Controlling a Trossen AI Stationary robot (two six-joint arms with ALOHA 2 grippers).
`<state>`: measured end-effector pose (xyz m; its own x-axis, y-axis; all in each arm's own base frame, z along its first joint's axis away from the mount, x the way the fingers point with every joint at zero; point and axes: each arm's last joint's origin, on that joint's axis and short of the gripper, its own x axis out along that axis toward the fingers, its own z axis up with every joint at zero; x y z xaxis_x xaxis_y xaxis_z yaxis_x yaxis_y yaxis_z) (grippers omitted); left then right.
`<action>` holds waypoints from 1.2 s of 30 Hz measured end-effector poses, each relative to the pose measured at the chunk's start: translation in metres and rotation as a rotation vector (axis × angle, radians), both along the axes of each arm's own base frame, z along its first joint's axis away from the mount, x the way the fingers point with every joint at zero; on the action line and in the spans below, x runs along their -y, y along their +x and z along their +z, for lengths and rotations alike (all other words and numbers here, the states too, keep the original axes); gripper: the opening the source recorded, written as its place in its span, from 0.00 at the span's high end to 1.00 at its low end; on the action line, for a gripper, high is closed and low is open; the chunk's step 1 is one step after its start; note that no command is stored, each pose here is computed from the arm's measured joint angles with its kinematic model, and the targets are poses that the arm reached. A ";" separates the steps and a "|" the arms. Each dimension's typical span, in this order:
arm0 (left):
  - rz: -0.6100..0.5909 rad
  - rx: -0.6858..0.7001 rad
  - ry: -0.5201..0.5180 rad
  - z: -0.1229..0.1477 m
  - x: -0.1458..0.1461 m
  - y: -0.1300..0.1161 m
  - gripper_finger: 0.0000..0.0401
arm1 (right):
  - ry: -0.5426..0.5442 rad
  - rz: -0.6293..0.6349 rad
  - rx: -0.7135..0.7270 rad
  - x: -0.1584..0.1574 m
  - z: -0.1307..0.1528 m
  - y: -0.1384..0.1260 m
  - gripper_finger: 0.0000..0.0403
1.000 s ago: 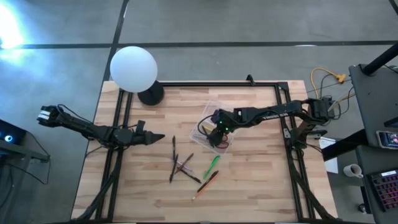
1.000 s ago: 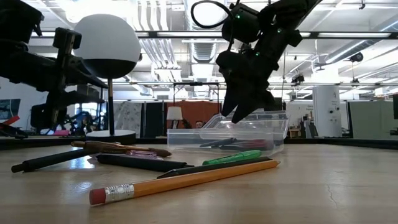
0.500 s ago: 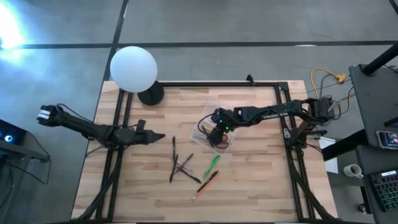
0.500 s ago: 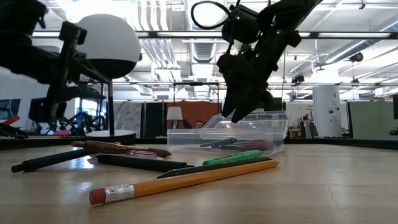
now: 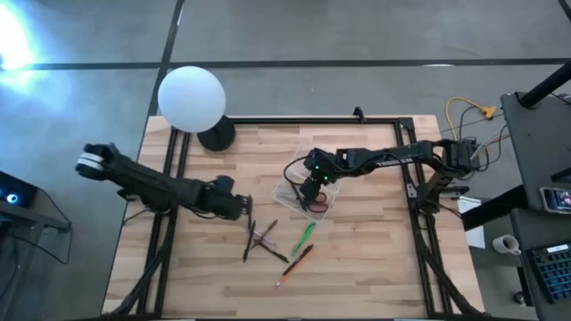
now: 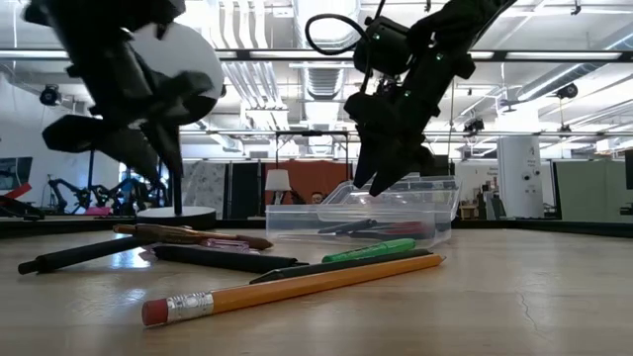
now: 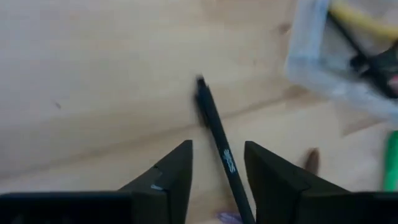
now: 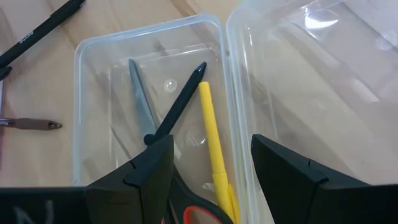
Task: Pick & place school supplies into a supply box
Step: Put the black pen into the supply box
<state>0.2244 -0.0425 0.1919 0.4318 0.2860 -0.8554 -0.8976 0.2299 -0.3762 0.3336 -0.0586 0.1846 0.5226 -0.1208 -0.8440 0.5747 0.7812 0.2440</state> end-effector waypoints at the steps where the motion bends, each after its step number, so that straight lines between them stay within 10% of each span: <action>1: 0.001 -0.022 -0.022 -0.003 0.002 0.007 0.65 | 0.000 -0.001 0.000 0.000 0.000 0.000 0.49; 17: 0.056 -0.179 -0.160 -0.039 0.019 0.060 0.57 | -0.054 0.084 -0.063 0.000 -0.002 -0.004 0.49; 30: 0.093 -0.254 -0.155 -0.046 0.012 0.056 0.94 | -0.139 0.146 -0.084 0.002 0.000 -0.006 0.49; 36: 0.087 -0.251 -0.065 -0.040 0.008 0.054 0.95 | -0.173 0.136 -0.067 0.003 0.010 -0.009 0.49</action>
